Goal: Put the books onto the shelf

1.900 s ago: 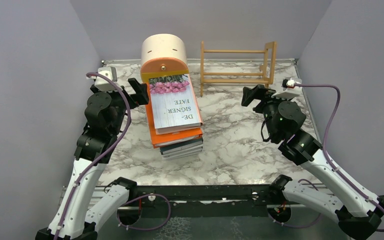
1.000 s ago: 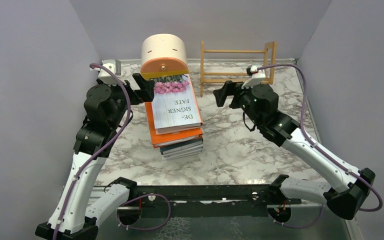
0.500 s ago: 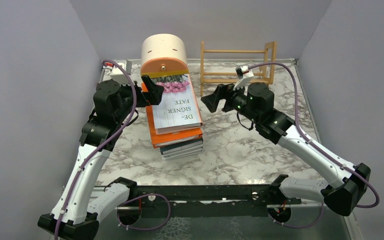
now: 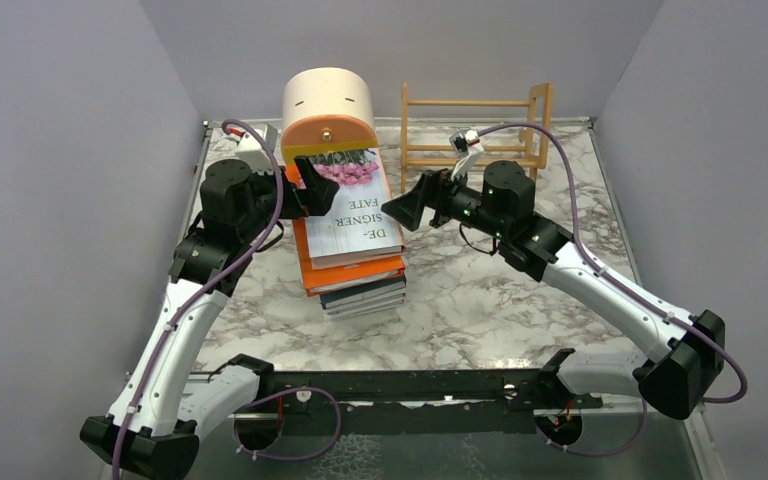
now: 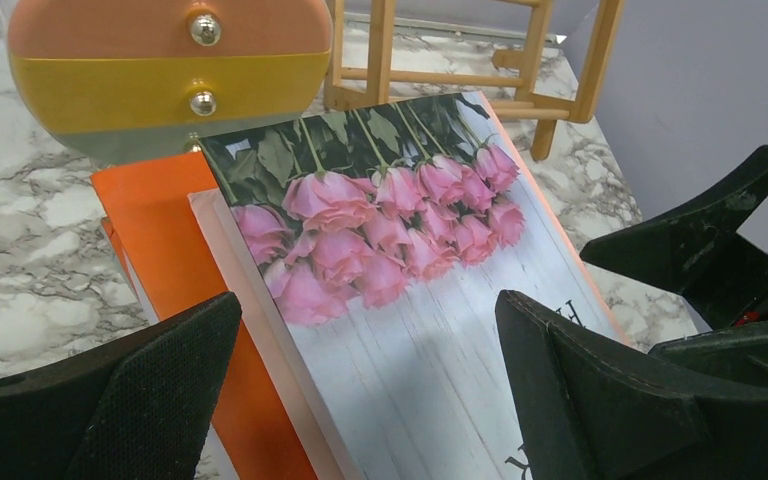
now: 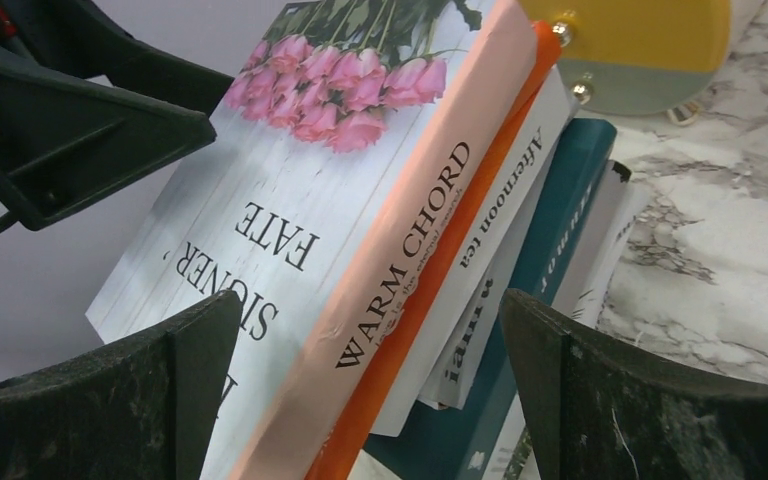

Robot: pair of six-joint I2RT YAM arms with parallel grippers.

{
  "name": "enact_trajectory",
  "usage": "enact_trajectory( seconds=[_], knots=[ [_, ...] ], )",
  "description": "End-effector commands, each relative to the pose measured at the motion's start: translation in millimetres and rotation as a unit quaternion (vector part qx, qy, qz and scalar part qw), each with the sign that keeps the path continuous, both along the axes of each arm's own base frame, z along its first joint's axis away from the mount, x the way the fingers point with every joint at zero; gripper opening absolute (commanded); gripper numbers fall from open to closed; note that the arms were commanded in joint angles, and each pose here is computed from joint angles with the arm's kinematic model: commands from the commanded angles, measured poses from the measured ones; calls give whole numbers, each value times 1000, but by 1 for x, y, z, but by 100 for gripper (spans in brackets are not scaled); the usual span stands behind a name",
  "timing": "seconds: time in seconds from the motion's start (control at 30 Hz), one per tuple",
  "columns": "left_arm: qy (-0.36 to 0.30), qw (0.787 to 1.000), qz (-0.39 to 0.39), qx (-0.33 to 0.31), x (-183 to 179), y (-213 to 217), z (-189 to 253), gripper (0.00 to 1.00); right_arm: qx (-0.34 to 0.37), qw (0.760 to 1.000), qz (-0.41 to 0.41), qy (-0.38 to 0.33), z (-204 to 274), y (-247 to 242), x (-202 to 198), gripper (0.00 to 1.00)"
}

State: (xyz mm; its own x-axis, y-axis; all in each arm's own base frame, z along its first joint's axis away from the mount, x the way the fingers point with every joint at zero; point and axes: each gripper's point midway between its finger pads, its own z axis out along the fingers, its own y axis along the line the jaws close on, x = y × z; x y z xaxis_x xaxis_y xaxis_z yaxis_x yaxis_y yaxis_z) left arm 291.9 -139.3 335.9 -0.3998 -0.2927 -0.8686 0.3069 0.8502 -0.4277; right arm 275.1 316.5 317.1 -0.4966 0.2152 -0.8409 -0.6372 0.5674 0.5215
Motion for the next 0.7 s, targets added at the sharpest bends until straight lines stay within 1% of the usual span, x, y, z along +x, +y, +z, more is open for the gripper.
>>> enact_trajectory(
  seconds=[0.0, 0.67],
  knots=[
    [-3, 999, -31, -19, -2, -13, 2, 95, 40, 998, 48, 1, 19, 16, -9, 100],
    [-6, 993, -98, -66, 3, -45, 3, 92, 62, 993, 91, 42, 1, 29, -11, 100]
  ],
)
